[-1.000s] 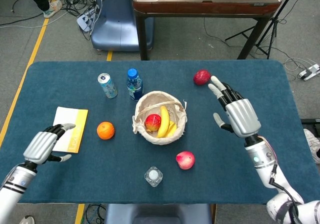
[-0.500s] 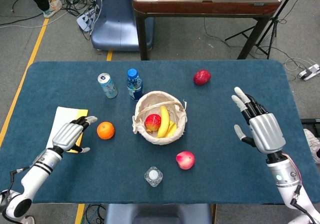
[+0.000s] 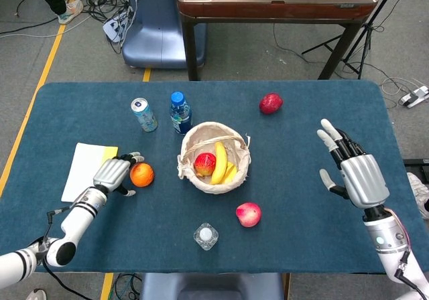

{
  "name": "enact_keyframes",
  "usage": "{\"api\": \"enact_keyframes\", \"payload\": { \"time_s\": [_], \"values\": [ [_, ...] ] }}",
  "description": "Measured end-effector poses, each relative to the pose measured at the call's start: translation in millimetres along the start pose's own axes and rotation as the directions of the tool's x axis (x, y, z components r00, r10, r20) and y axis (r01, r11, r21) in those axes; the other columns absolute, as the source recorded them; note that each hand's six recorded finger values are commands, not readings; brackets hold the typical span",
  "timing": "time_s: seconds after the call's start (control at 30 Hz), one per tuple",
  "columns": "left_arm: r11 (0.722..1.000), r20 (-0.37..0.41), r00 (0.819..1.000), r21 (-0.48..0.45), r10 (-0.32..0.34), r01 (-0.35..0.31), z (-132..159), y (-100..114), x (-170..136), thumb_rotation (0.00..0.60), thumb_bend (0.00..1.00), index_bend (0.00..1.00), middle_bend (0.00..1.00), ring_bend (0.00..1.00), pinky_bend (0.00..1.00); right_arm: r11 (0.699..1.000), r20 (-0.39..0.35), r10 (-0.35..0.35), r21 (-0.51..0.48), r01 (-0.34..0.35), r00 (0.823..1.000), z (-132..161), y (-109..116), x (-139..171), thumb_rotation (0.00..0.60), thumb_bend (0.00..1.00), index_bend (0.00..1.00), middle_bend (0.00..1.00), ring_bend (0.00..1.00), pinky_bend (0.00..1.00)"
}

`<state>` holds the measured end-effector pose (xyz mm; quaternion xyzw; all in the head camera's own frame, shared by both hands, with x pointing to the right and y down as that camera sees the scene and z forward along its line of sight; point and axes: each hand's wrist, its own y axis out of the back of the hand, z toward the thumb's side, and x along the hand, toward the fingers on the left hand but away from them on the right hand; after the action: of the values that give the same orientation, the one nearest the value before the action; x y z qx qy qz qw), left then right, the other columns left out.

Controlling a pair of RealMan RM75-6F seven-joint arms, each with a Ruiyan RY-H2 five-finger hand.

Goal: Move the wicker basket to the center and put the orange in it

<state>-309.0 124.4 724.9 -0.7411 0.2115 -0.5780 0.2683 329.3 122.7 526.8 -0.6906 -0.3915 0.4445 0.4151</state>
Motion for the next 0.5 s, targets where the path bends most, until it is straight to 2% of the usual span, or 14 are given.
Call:
{"api": "enact_keyframes", "payload": {
  "time_s": [0.13,0.2,0.27,0.37,0.5],
  "values": [
    [0.999,-0.022,0.999,0.014,0.037,-0.037,1.5,-0.8,8.7,0.6,0.08,0.37,0.31,0.4,0.39,1.0,0.006,0.0,-0.006,0.0,1.0,-3.2,0.2,1.1,0.6,0.41,0.0,0.03,0.07,0.28],
    [0.997,-0.029,0.997,0.023,0.07,-0.069,1.9,1.7,10.3,0.6,0.08,0.46,0.45,0.53,0.51,1.0,0.008,-0.001,-0.006,0.001,1.0,-4.5,0.4,1.6,0.6,0.41,0.0,0.03,0.07,0.28],
    [0.994,-0.034,0.994,0.025,0.106,-0.105,1.9,5.0,10.4,0.6,0.08,0.52,0.54,0.61,0.59,1.0,0.011,-0.001,-0.008,0.001,1.0,-6.1,0.3,2.0,0.6,0.41,0.0,0.03,0.07,0.28],
    [0.986,-0.031,0.986,0.021,0.165,-0.165,2.0,10.3,7.6,0.6,0.08,0.55,0.58,0.63,0.64,1.0,0.016,-0.001,-0.014,0.002,1.0,-8.5,-0.4,1.8,0.6,0.41,0.0,0.03,0.07,0.28],
    [0.977,-0.006,0.977,0.018,0.213,-0.213,1.7,16.9,0.7,0.6,0.08,0.55,0.58,0.63,0.66,1.0,0.017,0.003,-0.021,-0.002,1.0,-9.5,-3.1,1.0,0.6,0.41,0.0,0.03,0.07,0.28]
  ]
}}
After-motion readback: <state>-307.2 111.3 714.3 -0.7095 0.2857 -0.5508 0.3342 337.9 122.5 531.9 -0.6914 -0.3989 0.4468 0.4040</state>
